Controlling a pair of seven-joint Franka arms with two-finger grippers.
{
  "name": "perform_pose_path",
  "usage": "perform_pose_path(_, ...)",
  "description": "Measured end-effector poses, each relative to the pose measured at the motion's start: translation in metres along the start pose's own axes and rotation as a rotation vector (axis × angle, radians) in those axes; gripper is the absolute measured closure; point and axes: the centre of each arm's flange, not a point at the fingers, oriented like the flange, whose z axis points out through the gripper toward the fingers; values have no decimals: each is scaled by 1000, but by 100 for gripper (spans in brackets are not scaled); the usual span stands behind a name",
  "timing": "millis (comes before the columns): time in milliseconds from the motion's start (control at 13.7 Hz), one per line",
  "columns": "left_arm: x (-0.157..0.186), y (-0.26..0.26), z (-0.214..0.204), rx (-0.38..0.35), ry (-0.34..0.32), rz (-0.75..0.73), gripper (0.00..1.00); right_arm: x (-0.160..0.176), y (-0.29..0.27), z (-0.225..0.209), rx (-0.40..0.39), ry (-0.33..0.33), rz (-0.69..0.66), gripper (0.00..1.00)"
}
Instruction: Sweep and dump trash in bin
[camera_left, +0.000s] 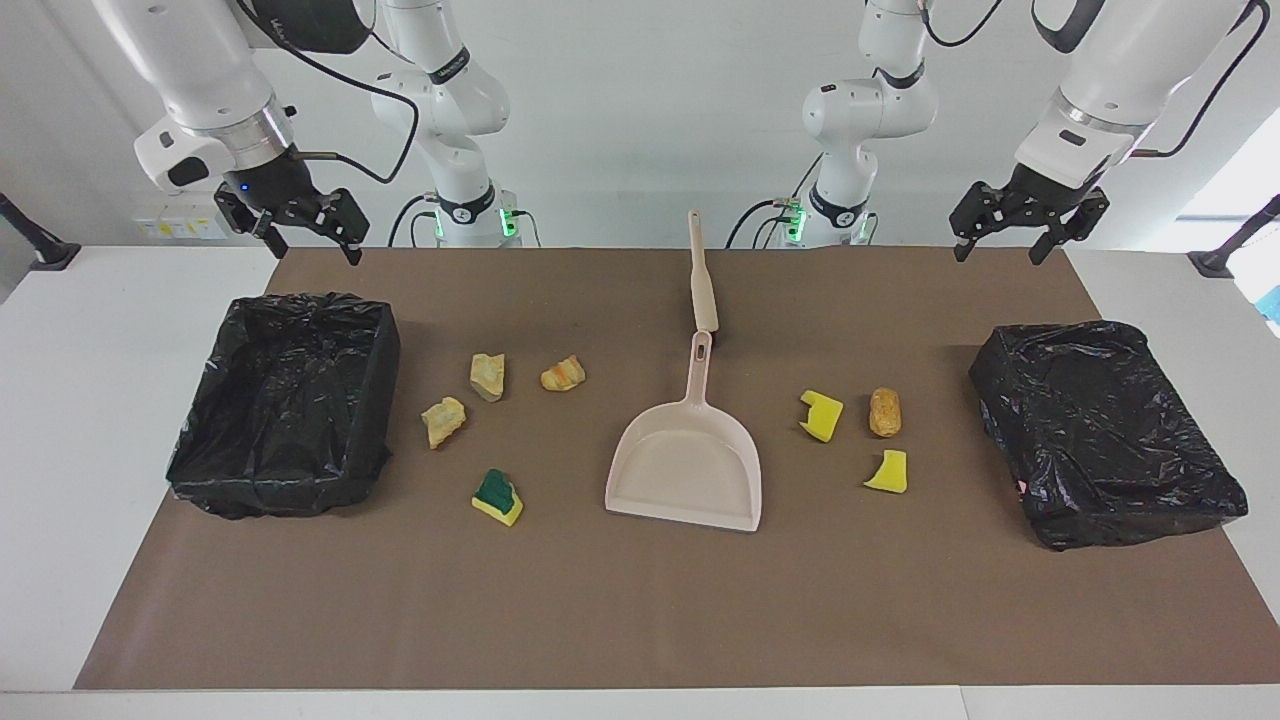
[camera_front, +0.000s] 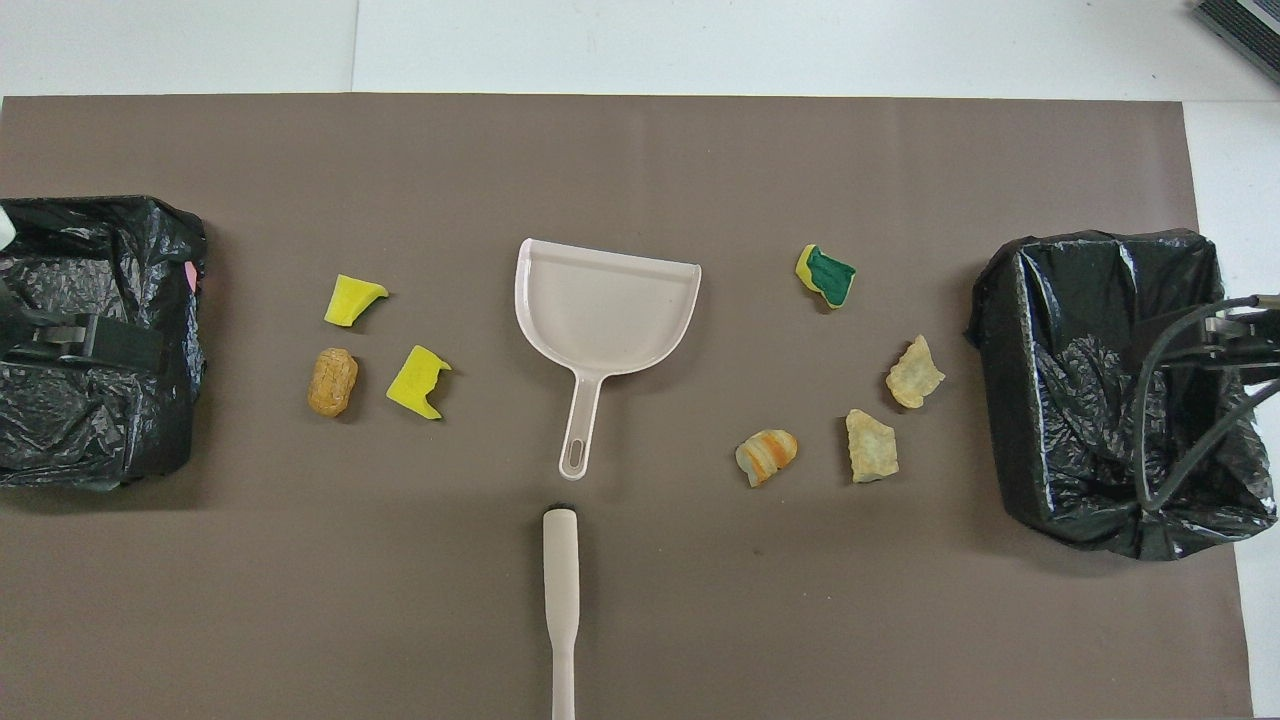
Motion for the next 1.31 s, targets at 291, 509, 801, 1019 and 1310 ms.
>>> perform_pose_path(291, -8, 10, 20, -4, -45, 14, 0, 0, 0, 0, 0, -1, 0, 0)
perform_pose_path(509, -21, 45, 39, -14, -89, 57, 0, 0, 1, 0, 0, -3, 2, 0)
perform_pose_path(801, -67, 138, 68, -16, -156, 102, 0, -1, 1, 0, 0, -5, 2, 0)
perform_pose_path(1019, -104, 183, 85, -25, -195, 143, 0, -1, 1, 0, 0, -6, 1, 0)
perform_pose_path(1310, -145, 220, 113, -50, -243, 161, 0, -1, 1, 1, 0, -6, 1, 0)
